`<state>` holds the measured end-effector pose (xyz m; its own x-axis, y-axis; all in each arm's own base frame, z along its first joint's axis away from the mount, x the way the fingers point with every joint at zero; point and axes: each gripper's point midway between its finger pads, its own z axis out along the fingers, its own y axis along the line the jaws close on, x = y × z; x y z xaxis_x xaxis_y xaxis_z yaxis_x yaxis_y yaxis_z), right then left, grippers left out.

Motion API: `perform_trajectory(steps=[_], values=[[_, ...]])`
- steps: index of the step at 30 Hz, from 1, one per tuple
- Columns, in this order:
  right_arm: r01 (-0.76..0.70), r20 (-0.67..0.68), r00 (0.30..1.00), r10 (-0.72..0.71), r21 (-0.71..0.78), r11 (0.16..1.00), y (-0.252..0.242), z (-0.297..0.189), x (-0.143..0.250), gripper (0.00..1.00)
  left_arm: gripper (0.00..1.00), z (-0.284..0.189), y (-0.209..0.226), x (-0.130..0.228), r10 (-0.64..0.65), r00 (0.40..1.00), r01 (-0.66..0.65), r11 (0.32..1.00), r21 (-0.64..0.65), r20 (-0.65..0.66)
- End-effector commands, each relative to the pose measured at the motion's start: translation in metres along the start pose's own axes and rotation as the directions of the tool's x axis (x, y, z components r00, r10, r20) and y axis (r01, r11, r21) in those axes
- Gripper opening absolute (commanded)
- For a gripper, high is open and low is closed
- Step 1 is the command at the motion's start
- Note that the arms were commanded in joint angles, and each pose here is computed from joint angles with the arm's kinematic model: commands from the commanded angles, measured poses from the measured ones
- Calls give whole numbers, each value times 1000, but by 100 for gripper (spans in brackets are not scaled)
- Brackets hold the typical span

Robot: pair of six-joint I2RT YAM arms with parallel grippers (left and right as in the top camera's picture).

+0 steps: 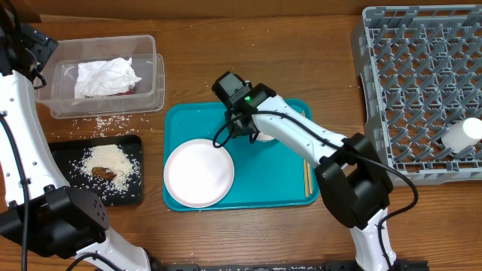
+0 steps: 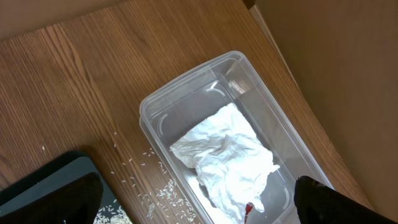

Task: Sort waste into correct bins and load items into the dishwasher
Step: 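Move the right gripper to the pink-lined white bowl and grasp it, then carry the bowl right into the grey dish rack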

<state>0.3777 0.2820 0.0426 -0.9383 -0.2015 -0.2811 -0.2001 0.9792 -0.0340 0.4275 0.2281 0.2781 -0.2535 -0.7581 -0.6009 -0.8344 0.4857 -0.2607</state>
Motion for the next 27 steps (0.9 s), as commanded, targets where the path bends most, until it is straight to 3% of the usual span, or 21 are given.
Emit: perform_trajectory(steps=[1, 4, 19, 27], values=[[-44, 29, 999, 42, 60, 997, -9, 5, -4, 42, 100, 2, 3, -3, 13, 1000, -13, 1000, -15, 8], [-43, 28, 999, 42, 60, 997, -9, 5, -4, 31, 100, 2, 4, -3, 13, 1000, -13, 1000, -15, 8], [-32, -19, 999, 33, 58, 998, -10, 16, 14, 29, 100, 2, 3, -3, 13, 1000, -13, 1000, -15, 8], [-34, -18, 999, 35, 38, 999, -5, 2, 6, 5, 100, 2, 3, -3, 13, 1000, -13, 1000, -15, 8]])
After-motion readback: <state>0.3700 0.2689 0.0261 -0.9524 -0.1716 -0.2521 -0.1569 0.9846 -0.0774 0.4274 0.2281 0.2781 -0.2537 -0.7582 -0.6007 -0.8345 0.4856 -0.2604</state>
